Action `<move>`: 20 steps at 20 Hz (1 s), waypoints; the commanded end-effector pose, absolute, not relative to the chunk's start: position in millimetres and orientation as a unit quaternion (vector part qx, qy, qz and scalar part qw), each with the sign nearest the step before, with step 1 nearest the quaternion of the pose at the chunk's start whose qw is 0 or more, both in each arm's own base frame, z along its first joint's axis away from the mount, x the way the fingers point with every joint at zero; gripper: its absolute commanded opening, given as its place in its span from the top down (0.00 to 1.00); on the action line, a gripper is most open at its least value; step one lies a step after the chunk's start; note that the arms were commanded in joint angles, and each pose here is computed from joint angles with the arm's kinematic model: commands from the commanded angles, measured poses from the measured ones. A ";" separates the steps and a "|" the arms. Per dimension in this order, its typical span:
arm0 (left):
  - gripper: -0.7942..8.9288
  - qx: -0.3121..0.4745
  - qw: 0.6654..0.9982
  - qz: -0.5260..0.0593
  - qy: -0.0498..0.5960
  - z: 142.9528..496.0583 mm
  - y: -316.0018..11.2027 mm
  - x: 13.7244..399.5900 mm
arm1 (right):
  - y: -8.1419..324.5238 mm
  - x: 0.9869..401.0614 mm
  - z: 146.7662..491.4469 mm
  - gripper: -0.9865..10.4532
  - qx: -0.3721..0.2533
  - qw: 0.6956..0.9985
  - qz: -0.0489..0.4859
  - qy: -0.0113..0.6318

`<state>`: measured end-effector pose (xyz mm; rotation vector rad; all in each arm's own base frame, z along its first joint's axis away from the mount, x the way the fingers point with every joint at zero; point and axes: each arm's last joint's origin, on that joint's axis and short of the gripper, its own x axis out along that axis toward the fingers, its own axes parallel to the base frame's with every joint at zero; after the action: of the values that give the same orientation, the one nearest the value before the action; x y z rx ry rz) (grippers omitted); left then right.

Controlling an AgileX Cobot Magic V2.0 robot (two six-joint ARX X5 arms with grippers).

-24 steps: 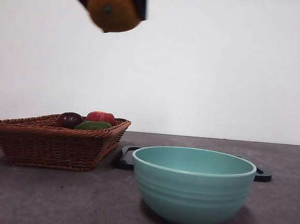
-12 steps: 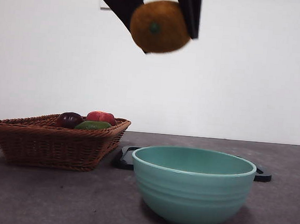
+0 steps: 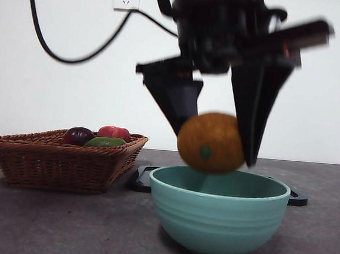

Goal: Pick up the wifruite, put it on the bowl, pick up the plate, put it on desk

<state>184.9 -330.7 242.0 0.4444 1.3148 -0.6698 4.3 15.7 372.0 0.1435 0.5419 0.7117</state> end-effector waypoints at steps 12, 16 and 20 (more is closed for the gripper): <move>0.73 0.221 0.707 -0.301 0.601 196.7 -356.1 195.2 | 15.3 2.5 376.2 0.40 0.064 0.901 0.348 0.251; 0.73 0.221 0.706 -0.300 0.602 194.8 -355.7 197.1 | 15.3 2.5 376.2 0.40 0.064 0.901 0.348 0.251; 0.73 0.224 0.703 -0.296 0.606 194.5 -354.1 197.3 | 15.3 2.4 376.1 0.40 0.064 0.901 0.348 0.251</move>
<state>197.4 -347.4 198.0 0.4789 1.3561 -0.6451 4.3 15.7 372.0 0.1435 0.5419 0.7117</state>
